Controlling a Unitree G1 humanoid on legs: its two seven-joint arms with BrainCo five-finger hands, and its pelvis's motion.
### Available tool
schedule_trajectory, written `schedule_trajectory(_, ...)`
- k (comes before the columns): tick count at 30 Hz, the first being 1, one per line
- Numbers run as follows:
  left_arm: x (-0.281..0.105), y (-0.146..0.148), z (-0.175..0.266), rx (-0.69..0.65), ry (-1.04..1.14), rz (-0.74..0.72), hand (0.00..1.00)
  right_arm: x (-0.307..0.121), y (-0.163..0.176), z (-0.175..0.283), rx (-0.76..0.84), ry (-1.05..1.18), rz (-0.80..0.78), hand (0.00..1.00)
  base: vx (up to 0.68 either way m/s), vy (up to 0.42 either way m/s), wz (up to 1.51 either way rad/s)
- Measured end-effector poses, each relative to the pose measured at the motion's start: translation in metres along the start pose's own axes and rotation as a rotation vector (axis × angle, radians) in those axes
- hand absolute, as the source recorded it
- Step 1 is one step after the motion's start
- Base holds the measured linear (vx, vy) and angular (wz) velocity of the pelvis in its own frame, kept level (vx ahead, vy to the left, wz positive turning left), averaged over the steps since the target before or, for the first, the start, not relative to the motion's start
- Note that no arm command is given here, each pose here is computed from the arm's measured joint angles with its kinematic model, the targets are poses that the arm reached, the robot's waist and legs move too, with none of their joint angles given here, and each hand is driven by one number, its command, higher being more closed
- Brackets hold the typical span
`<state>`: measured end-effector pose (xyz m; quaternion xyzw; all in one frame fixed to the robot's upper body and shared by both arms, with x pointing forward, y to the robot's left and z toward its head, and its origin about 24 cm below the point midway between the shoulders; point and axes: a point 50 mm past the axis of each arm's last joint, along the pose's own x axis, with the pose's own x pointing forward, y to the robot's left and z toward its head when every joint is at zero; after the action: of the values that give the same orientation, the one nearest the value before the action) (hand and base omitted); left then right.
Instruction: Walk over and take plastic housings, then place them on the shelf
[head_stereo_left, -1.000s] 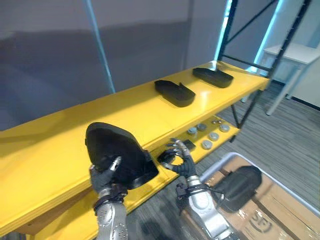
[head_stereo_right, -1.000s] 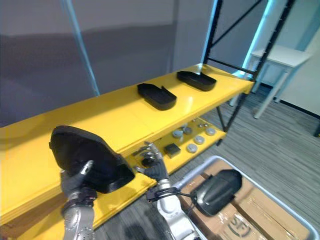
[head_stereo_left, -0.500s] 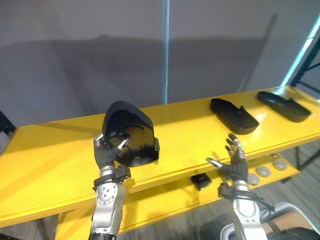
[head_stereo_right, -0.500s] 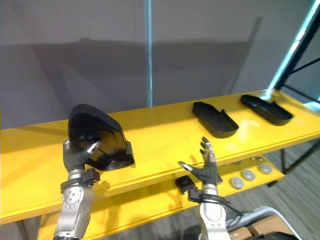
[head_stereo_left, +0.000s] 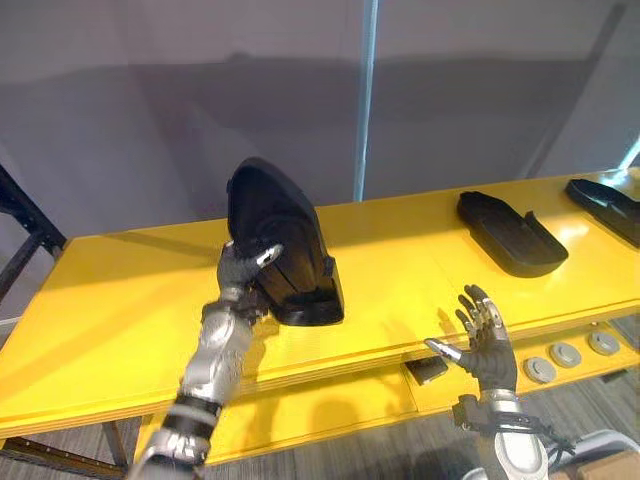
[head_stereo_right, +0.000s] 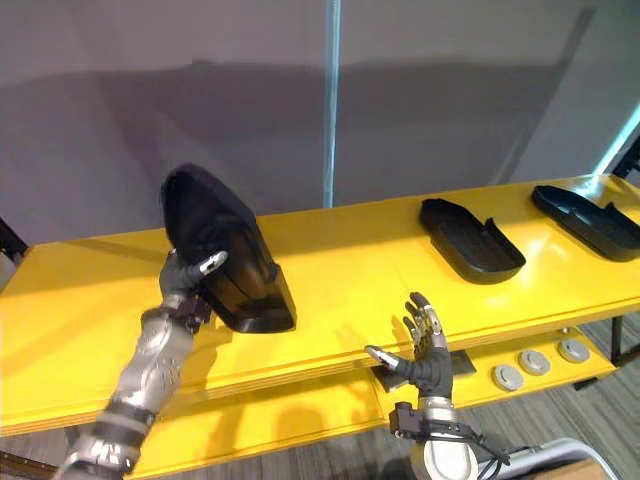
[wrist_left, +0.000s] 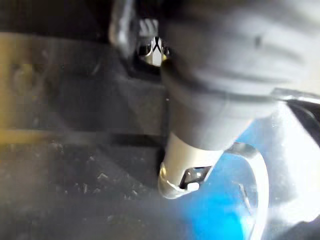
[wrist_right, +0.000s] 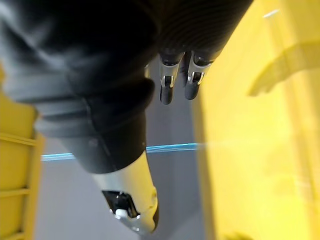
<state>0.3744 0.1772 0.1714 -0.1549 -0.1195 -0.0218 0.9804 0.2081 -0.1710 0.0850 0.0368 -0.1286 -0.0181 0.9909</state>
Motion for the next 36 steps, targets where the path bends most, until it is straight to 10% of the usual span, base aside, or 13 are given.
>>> schedule_trajectory(18,0.049,0.032,0.024,0.365,0.236,0.198,1.0,-0.025,0.064,-0.017,0.113,0.127,0.325,0.0,-0.03,0.003,-0.1)
schedule_trajectory(19,0.052,0.031,0.033,0.378,0.216,0.208,0.0,-0.025,0.064,-0.017,0.114,0.126,0.325,0.0,-0.05,0.003,-0.01)
schedule_trajectory(36,0.069,0.032,0.113,0.598,0.033,0.31,0.0,-0.029,0.083,-0.016,0.183,0.124,0.367,0.0,-0.03,0.015,-0.08)
